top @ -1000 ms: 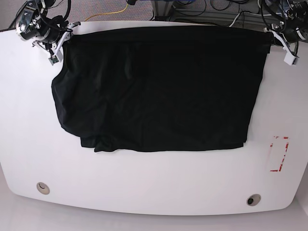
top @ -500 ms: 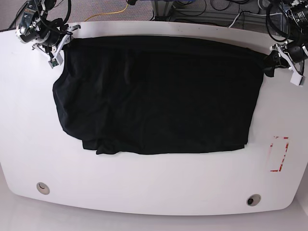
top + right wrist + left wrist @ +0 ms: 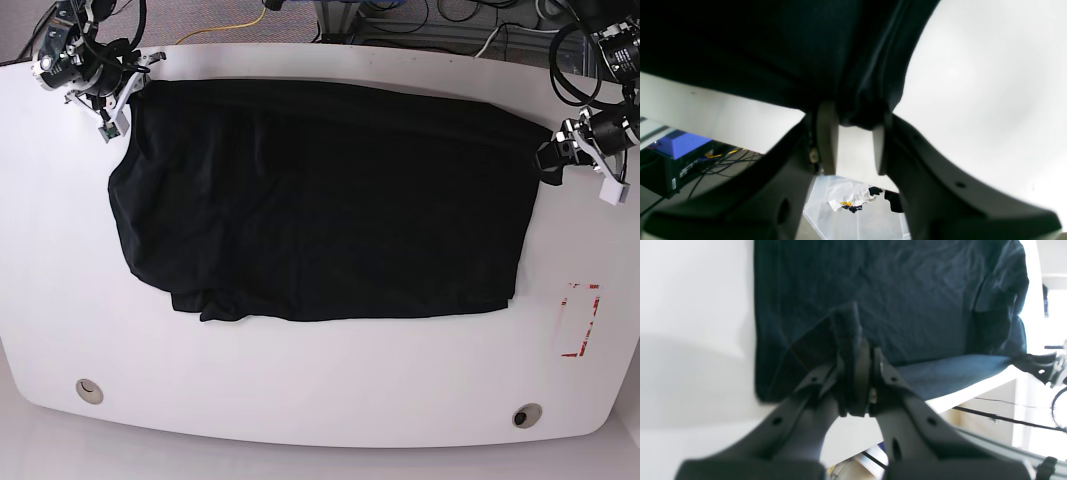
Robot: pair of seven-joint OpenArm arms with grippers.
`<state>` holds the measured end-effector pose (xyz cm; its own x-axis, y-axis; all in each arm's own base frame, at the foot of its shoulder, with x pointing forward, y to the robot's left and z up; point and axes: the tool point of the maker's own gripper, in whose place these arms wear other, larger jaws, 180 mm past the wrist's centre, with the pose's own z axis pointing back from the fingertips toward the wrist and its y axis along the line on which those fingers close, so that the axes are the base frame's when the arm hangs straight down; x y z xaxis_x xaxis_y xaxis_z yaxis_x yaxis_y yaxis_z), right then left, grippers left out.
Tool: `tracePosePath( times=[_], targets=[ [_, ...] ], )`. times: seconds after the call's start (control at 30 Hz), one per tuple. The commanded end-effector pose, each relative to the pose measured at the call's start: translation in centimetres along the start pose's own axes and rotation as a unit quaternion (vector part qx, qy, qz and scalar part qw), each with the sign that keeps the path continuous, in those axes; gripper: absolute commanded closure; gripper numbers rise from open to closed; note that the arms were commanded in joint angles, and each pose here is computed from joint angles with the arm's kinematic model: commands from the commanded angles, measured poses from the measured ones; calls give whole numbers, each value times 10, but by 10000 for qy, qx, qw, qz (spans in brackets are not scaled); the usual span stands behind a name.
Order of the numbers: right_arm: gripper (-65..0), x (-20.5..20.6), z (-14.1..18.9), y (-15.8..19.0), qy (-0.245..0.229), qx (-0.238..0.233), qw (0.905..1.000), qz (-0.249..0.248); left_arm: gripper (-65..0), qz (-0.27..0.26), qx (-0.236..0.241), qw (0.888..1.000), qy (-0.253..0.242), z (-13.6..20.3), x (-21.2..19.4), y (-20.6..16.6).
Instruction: Layout the t-shirt on the table in an organized manner, then fold the t-shirt properly
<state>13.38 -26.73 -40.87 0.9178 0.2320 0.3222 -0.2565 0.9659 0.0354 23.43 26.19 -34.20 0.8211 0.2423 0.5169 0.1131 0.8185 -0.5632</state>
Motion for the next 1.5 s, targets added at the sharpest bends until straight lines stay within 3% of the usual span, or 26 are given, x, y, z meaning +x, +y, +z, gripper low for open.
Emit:
tracePosePath(
  times=[0.0, 0.17, 0.6, 0.73, 1.07, 1.33, 1.47],
  targets=[
    [-159, 5, 6, -8, -74, -129, 9999, 67, -4, -39, 79, 9998, -203, 4, 17, 6],
    [-159, 5, 7, -8, -75, -135, 9999, 62, -4, -78, 301, 9994, -168, -1, 28, 16],
    [-159, 4, 3, 1, -117, -35, 9999, -41, -6, -34, 10, 9999, -135, -29, 56, 10],
    [-159, 5, 3, 2, -124, -33, 9999, -41, -15, -201, 124, 9997, 45, -36, 57, 9],
    [-159, 6, 3, 1, -140, -42, 9999, -45, -224, -257, 331, 9990, 165, -36, 55, 16],
    [-159, 10, 4, -2, -188, -75, 9998, -27, -246, -380, 836, 9953, 303, -33, 56, 33],
    [-159, 15, 4, -4, -245, -94, 9997, -15, -331, -578, 1053, 9923, 295, -23, 69, 40]
  ],
)
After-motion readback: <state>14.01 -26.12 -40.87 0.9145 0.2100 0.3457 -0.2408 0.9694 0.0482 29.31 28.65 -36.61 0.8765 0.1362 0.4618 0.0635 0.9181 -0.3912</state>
